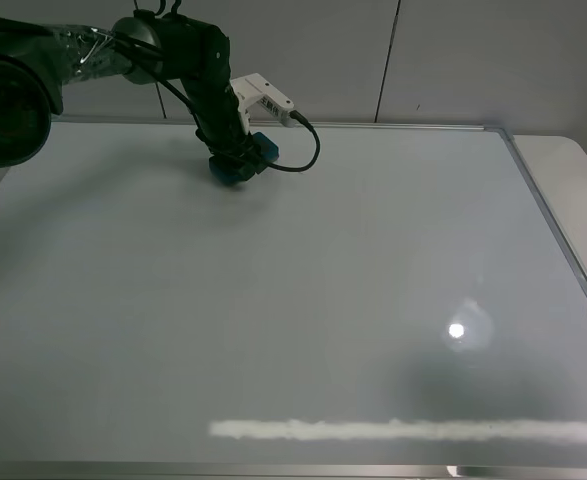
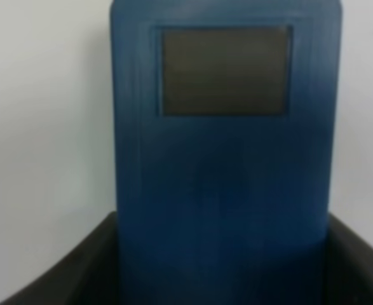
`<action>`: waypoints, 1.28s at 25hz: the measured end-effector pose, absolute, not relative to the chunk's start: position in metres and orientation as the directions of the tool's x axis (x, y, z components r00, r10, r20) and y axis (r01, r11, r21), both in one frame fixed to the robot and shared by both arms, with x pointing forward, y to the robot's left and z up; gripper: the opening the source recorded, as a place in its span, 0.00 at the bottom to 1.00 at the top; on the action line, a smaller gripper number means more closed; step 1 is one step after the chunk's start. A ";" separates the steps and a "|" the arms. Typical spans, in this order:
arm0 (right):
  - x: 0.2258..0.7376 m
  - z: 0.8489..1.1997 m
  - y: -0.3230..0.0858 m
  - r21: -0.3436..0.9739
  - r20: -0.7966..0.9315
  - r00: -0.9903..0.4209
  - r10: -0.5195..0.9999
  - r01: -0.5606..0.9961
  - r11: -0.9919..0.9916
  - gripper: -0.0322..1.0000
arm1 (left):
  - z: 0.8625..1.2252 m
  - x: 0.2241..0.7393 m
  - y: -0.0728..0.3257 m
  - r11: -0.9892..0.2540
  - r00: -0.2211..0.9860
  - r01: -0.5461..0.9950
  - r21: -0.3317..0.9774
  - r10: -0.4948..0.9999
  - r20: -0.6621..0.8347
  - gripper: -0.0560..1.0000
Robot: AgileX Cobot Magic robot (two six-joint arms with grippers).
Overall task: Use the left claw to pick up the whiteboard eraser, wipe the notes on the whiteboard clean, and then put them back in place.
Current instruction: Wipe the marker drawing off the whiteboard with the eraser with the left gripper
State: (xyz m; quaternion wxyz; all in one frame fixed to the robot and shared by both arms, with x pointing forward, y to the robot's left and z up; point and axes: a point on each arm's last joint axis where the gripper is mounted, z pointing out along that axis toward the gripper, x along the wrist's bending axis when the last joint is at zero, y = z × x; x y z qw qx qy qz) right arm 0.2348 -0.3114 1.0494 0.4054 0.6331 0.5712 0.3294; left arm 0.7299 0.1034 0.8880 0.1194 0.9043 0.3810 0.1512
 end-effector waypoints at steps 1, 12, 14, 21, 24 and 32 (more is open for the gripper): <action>0.235 1.049 -0.311 0.890 -0.046 0.130 0.990 0.456 -0.019 0.99 | 0.889 0.731 0.105 -0.677 0.659 0.658 0.331 0.730 0.181 0.58; 0.235 1.049 -0.311 0.890 -0.046 0.130 0.990 0.456 -0.019 0.99 | 0.889 0.711 0.071 -0.726 0.704 0.629 0.279 0.684 0.193 0.57; 0.235 1.049 -0.311 0.890 -0.046 0.130 0.990 0.456 -0.019 0.99 | 0.889 0.701 0.052 -0.747 0.729 0.603 0.280 0.659 0.184 0.57; 0.235 1.049 -0.311 0.890 -0.046 0.130 0.990 0.456 -0.019 0.99 | 0.887 0.666 -0.005 -0.801 0.802 0.524 0.290 0.579 0.150 0.57; 0.235 1.049 -0.311 0.890 -0.046 0.130 0.990 0.456 -0.019 0.99 | 0.886 0.658 -0.016 -0.810 0.815 0.508 0.291 0.562 0.142 0.57; 0.235 1.049 -0.311 0.890 -0.046 0.130 0.990 0.456 -0.019 0.99 | 0.886 0.665 -0.005 -0.784 0.794 0.546 0.295 0.597 0.115 0.57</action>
